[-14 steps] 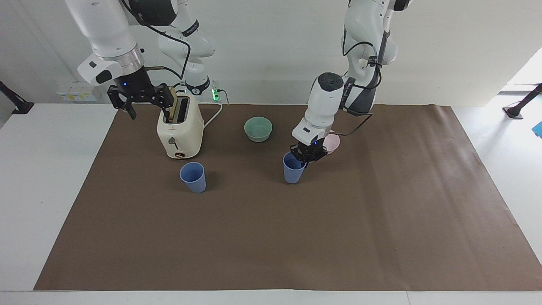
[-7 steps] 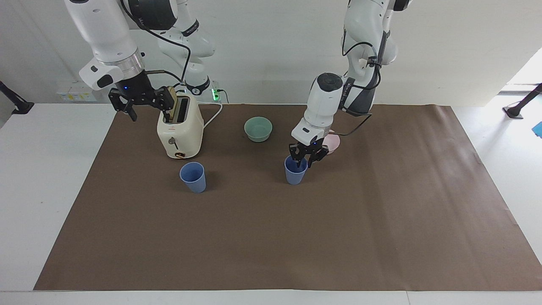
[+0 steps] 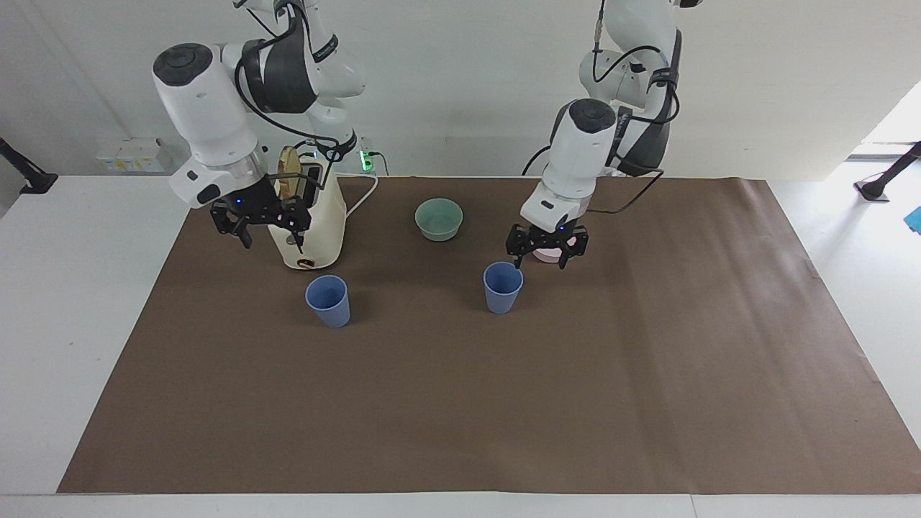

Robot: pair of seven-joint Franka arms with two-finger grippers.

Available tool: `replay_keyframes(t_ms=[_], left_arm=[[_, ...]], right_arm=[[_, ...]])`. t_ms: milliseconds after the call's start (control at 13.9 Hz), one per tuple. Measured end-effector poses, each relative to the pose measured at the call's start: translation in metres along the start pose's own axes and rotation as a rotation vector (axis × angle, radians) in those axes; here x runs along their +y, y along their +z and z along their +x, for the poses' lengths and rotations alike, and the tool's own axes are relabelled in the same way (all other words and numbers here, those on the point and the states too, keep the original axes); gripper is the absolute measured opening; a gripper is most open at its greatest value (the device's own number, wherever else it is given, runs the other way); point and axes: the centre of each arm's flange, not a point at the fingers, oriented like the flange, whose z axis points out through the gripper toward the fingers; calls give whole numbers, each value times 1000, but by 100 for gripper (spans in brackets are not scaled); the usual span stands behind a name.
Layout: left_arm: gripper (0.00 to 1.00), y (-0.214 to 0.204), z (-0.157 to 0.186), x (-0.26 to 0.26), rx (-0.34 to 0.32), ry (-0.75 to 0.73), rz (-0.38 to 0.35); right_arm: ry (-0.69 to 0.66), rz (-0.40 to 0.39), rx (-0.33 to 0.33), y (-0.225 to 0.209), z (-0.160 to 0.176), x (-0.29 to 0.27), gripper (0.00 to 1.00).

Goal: Stack blue cups with both arms
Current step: 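Retract the left gripper while the right gripper reaches the other blue cup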

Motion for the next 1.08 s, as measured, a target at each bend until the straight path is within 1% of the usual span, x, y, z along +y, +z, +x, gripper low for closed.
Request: replay_keyframes(t_ms=[215,358,573,717,860,932,1075], left_arm=[[100,-43,9,-64,-20,43,8],[100,-54,16,-102,-28,72,14],[100,-71,27,-152,-54,112,23],[100,-97,34,-179,-61,132,24],[100,-124,39,-200,-55,126,25],[100,-136,40,-208,-50,117,26],[100,-156,42,-221,-43,117,32]], right_arm=[[-22,8,-22,48,11,-12,100],[-35,13,-35,72,17,-20,100],[-36,20,-24,112,25,-22,100],[-32,21,-26,127,25,-20,100],[-28,21,-33,132,25,-17,100],[-28,22,-33,134,25,-17,91],[-32,22,-32,134,25,-19,68]])
